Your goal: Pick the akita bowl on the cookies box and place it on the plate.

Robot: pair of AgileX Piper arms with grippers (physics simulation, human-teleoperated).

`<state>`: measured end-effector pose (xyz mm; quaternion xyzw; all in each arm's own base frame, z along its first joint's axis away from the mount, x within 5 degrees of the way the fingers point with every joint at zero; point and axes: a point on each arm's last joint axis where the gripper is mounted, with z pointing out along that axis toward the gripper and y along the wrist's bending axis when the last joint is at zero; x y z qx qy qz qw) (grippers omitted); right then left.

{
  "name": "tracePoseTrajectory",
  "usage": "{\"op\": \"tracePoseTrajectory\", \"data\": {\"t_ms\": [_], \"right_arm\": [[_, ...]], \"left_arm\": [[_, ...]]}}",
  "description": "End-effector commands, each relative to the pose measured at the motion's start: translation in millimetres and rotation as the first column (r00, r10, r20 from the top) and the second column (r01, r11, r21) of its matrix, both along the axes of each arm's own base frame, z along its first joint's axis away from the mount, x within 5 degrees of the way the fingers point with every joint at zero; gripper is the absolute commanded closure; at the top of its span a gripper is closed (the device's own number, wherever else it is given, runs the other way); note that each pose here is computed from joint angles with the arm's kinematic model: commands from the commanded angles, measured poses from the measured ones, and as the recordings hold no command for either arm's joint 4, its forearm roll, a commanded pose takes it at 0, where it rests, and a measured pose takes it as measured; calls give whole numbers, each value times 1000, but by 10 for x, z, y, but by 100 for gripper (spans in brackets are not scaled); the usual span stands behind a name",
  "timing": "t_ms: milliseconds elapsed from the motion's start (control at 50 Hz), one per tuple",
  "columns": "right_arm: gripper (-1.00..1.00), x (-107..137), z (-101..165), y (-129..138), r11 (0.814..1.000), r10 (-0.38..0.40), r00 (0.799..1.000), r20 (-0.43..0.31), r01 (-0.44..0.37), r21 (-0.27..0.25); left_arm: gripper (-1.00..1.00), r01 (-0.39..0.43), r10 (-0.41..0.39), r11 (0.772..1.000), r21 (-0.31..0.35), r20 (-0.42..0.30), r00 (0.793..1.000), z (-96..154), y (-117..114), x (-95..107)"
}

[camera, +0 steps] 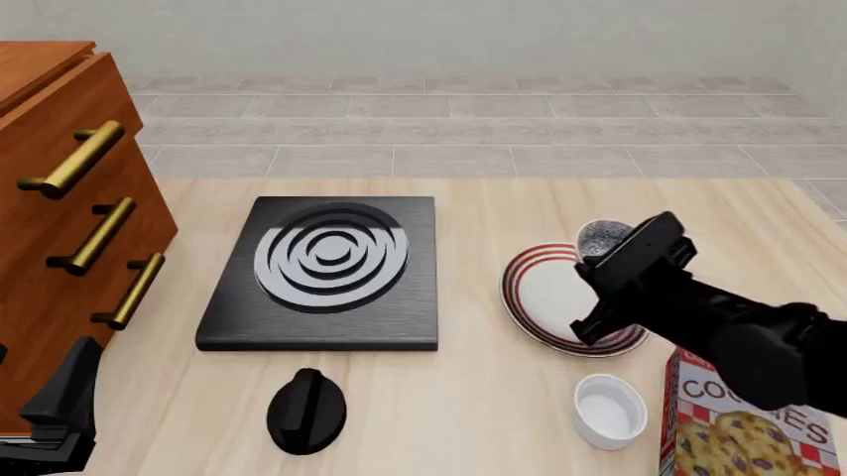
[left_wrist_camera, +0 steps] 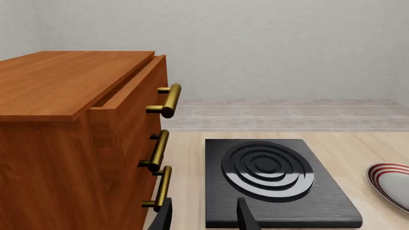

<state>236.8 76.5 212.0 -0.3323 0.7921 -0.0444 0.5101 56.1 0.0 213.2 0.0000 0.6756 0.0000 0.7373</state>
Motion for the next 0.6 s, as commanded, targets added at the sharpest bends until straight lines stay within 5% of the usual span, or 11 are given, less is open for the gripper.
{"op": "tracePoseTrajectory", "data": {"t_ms": [20, 600], "right_arm": [[100, 70, -5, 30, 1000, 11, 1000, -11, -11, -16], [100, 151, -132, 48, 1000, -5, 997, -76, 4, -14]], "left_arm": [[-100, 0, 0, 1000, 0, 0, 1000, 0, 0, 0], [-100, 0, 0, 1000, 0, 0, 1000, 0, 0, 0]]}}
